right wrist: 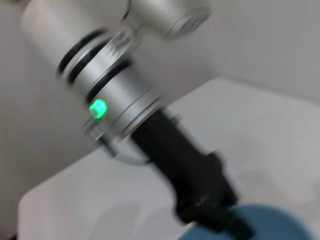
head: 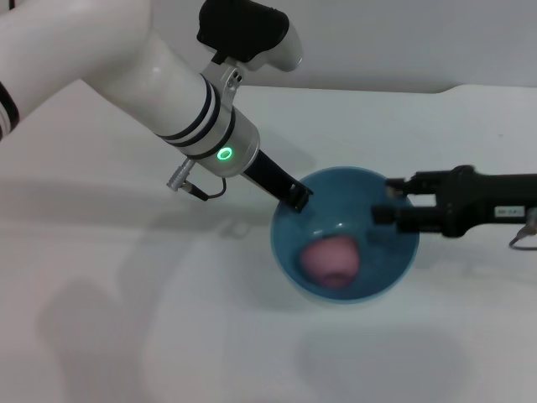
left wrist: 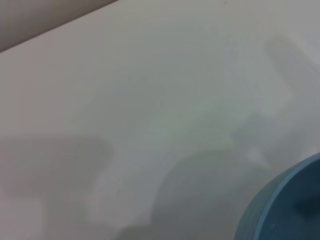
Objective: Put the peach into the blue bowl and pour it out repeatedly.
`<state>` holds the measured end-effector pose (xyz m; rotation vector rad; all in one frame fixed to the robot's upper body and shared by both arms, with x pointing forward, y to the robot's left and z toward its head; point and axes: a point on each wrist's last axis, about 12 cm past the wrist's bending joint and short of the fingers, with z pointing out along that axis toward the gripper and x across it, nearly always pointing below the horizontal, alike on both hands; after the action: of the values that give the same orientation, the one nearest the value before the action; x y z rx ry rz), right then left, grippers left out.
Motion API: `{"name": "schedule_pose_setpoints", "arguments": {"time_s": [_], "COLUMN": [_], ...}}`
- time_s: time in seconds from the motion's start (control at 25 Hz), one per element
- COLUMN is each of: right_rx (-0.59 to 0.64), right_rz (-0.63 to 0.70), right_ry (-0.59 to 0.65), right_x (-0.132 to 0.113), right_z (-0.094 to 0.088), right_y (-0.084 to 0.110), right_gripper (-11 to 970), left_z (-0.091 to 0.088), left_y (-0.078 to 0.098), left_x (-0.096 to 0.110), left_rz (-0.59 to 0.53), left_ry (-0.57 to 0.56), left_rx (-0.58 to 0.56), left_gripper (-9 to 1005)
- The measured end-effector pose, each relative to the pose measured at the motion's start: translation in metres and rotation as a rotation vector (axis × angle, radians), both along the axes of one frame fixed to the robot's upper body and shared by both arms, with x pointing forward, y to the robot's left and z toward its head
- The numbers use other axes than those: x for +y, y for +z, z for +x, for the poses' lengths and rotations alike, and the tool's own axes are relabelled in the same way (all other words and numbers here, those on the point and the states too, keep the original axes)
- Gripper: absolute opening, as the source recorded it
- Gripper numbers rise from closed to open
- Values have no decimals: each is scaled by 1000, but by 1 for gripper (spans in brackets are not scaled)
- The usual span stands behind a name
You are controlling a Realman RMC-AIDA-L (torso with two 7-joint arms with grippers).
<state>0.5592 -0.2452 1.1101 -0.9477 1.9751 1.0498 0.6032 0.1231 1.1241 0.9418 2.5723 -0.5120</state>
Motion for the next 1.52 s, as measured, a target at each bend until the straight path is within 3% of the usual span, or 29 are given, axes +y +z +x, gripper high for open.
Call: {"name": "schedule_pose_setpoints", "arguments": {"time_s": [0.08, 0.12, 0.2, 0.28, 0.44, 0.8, 1.24, 1.44, 1.52], "right_rx": [-1, -1, -8, -13, -49, -42, -59, -52, -43], "right_rz": [96, 96, 205, 289, 338, 361, 354, 355, 358], "right_ry": [-150, -150, -272, -368, -471, -536, -534, -543, -553], "right_x": [-21, -21, -40, -58, -82, -94, -94, -94, -94], "right_z": [2, 2, 0, -6, -22, -34, -35, -36, -36], "right_y": [4, 4, 6, 4, -1, -13, -15, -17, -19], "right_gripper": [623, 623, 624, 624, 625, 624, 624, 625, 624], "left_z": [0, -1, -2, -3, -5, -10, -8, 3, 8], "left_y": [0, -1, -3, -6, -11, -32, -29, -11, -5], "left_x": [-1, -1, -2, -3, -3, -9, -8, 2, 8], "left_rz": [1, 1, 5, 17, 37, 121, 112, 35, 0], "left_ry": [-3, -7, -11, -18, -25, -74, -63, -10, 8], "left_rx": [1, 3, 4, 5, 10, 4, -8, -23, -38], "left_gripper": [16, 19, 25, 31, 43, 69, 101, 328, 375]}}
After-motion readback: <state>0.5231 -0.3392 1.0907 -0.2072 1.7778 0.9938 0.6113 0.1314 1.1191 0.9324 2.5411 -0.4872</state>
